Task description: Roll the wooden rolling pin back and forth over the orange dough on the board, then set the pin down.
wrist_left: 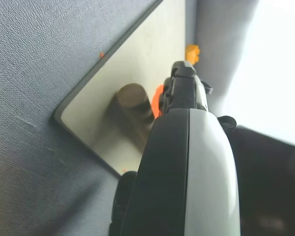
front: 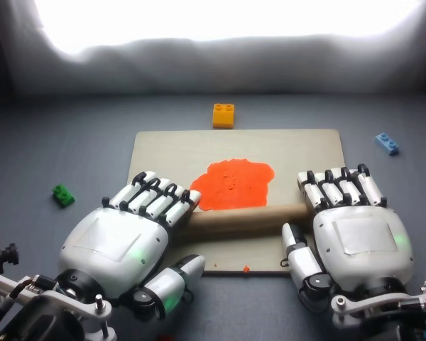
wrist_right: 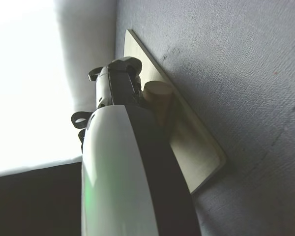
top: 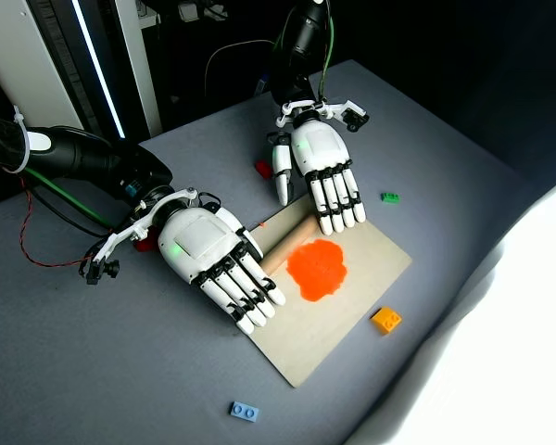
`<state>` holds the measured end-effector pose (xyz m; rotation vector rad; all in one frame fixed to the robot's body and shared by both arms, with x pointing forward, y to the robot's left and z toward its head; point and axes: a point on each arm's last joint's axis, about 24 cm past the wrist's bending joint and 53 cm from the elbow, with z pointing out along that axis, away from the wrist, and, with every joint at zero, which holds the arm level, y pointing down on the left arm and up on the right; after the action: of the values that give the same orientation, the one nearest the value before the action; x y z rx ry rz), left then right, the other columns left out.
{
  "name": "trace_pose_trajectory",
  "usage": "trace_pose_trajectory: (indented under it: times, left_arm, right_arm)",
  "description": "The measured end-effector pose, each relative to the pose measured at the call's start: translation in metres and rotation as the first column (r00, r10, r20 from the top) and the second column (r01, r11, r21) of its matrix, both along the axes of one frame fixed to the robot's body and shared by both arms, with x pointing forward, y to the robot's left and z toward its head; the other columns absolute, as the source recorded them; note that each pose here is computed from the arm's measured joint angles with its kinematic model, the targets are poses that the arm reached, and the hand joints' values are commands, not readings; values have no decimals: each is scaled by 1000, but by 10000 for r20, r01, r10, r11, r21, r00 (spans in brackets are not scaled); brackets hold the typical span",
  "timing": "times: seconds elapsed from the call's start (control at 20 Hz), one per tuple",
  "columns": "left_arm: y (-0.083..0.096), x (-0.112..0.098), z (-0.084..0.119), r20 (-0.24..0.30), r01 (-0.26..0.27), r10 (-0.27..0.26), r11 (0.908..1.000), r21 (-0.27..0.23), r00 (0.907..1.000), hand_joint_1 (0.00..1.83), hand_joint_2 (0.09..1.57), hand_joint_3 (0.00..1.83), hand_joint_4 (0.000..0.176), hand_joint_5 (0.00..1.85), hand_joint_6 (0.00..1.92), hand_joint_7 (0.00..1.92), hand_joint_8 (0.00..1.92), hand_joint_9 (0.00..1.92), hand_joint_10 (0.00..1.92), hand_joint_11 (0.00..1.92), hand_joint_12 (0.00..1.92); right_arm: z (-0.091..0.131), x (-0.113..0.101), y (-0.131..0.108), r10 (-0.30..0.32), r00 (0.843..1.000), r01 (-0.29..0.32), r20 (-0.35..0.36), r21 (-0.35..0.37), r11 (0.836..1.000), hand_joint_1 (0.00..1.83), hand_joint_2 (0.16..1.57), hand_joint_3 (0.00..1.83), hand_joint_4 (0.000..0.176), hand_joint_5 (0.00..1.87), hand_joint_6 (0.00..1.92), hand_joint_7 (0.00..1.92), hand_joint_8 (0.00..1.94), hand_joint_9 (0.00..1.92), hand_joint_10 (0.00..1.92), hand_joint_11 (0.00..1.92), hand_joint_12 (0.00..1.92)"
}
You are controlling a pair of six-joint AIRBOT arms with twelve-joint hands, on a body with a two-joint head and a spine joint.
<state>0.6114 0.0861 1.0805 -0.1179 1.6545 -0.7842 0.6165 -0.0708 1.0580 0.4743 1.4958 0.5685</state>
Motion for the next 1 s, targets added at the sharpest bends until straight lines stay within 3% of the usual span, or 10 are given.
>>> trace_pose_trajectory:
  times: [0.45,1.0]
  left_arm:
    - [2,-10,-1,-52,145,-144,9996,222,9999,0,1511,2,0,162,2,195,4,122,7,0,138]
    - [-3,-15,-5,-195,406,-397,9980,477,9990,0,1509,0,0,131,5,161,3,84,5,1,0]
  right_arm:
    - [1,-2,-1,-30,10000,30,-14,-113,9999,0,1571,85,0,306,4,338,3,279,4,0,603]
    - [0,-4,-3,-43,10000,43,16,-191,9998,0,1571,114,0,287,14,318,8,260,8,0,542]
